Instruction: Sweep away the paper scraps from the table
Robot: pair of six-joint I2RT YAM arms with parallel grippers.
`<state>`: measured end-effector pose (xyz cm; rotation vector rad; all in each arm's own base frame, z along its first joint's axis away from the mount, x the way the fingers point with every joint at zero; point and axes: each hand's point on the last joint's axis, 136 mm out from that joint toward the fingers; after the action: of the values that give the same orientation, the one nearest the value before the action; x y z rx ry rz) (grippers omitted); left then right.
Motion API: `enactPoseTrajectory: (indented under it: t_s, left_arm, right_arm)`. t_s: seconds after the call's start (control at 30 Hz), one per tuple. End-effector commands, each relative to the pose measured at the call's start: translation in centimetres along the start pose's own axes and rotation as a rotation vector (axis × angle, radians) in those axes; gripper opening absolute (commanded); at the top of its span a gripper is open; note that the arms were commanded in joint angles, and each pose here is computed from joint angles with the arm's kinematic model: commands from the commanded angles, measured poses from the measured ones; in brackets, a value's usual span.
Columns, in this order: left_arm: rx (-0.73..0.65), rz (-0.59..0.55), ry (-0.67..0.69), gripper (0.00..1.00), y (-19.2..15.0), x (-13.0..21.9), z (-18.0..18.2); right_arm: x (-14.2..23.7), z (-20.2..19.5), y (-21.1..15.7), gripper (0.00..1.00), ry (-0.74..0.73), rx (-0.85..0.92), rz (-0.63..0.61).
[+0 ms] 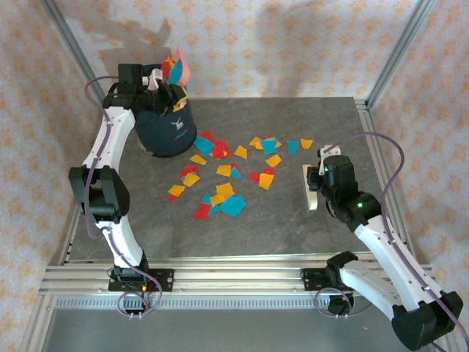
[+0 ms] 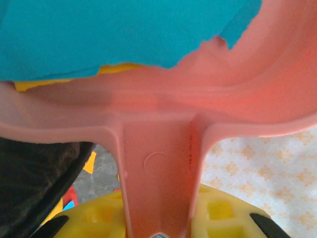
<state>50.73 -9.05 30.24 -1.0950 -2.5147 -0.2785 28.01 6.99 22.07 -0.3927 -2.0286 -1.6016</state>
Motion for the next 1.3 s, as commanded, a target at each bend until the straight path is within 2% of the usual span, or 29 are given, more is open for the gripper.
enactPoseTrajectory:
  t_s: [0.0,0.27,0.53,0.8,1.27]
  left_arm:
    - [-0.028,-0.048,-0.148,0.0,0.5,2.4,-4.1]
    - [0.053,-0.076,-0.255,0.0,1.2,3.0,-5.1]
    - [0.167,-0.035,-0.448,0.0,1.3,3.5,-7.1]
    - [0.223,-0.038,-0.489,0.0,1.0,4.0,-7.0]
    - [0.358,-0.002,-0.676,0.0,0.2,5.6,-8.0]
  right_arm:
    - [0.4,0.1,0.9,0.0,0.007,-0.012,-0.03]
    - [0.2,0.1,0.6,0.0,0.005,-0.007,-0.02]
    - [-0.1,0.2,0.2,0.0,0.005,-0.009,-0.012]
    - [-0.3,0.3,0.0,0.0,0.006,-0.01,-0.008]
    - [-0.6,0.5,-0.3,0.0,0.013,-0.014,0.001]
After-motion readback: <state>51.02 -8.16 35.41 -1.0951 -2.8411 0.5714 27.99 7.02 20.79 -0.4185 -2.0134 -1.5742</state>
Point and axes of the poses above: each hand's point on the last joint's axis, 136 mm out from that joint toward the fingers, its own x axis back along the fingers, its own z axis along the line the jaws close on, y = z × x, and after that the axes turned 14 degrees about x, right-handed
